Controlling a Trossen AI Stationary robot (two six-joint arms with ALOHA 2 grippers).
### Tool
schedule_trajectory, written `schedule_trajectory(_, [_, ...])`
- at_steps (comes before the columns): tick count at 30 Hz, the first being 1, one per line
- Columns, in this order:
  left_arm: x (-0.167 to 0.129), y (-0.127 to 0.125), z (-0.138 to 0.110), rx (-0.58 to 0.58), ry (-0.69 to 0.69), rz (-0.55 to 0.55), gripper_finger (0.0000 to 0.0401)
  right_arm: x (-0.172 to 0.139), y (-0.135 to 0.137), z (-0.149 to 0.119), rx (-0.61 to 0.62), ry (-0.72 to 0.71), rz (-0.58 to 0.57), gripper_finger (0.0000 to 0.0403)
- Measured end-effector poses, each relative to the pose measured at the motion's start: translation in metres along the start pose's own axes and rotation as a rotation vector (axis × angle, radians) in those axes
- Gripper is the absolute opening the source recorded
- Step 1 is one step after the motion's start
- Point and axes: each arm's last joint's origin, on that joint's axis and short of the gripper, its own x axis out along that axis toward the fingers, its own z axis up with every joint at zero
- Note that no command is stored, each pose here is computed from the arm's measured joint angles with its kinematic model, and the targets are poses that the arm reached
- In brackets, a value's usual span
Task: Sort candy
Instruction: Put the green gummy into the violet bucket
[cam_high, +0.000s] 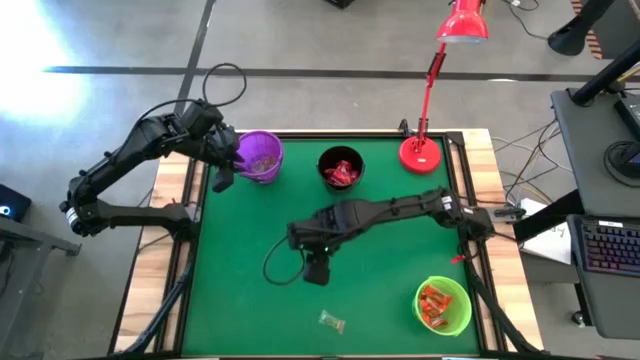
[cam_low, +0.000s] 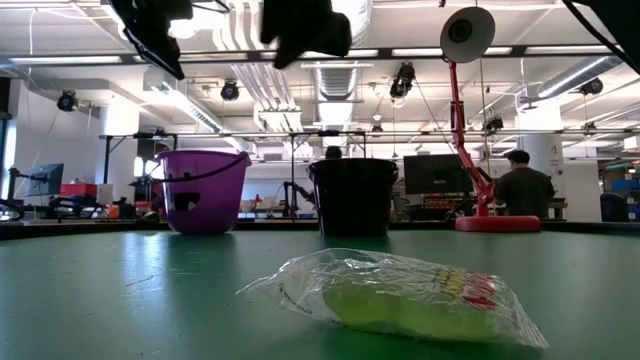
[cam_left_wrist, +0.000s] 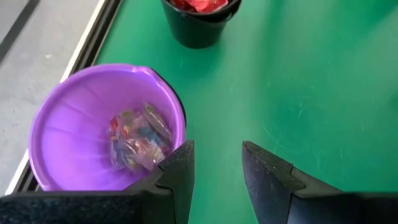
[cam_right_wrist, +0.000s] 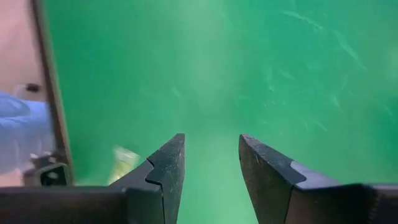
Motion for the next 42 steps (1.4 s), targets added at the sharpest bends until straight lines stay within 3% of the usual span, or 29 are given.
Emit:
schedule_trajectory(4, [0.001,0.0,-0.002,0.003,0.009,-0.002,0.0116,0.008,0.014,0.001,-0.027,-0.042,0.031,0.0141])
schedule_trajectory(12, [0.007,0.0,-0.005,-0.002,0.032,-0.01,0.0116,0.011,0.03,-0.01,0.055,-0.003,0.025,0.0141])
schedule_trajectory(19, [0.008,-0.001,-0.007,-0.02,0.028,-0.037,0.0116,0.017,0.02,-0.027,0.072,0.181,-0.07,0.0167])
schedule_trajectory(24, [0.003,-0.006,-0.004,-0.08,-0.061,-0.178,0.0116,0.046,0.014,-0.041,0.067,0.275,-0.12,0.0187])
schedule_trajectory(31, [-0.003,-0.01,-0.005,-0.183,-0.084,-0.187,0.0116,0.083,0.028,-0.077,-0.014,0.412,-0.174,0.0184])
schedule_trajectory(38, [-0.008,-0.012,-0.007,-0.248,-0.097,-0.187,0.0116,0.097,0.055,-0.092,-0.084,0.354,-0.121,0.0178])
schedule_trajectory(42, [-0.008,-0.012,-0.007,-0.254,-0.099,-0.187,0.0116,0.1,0.07,-0.088,-0.032,0.273,-0.017,0.018])
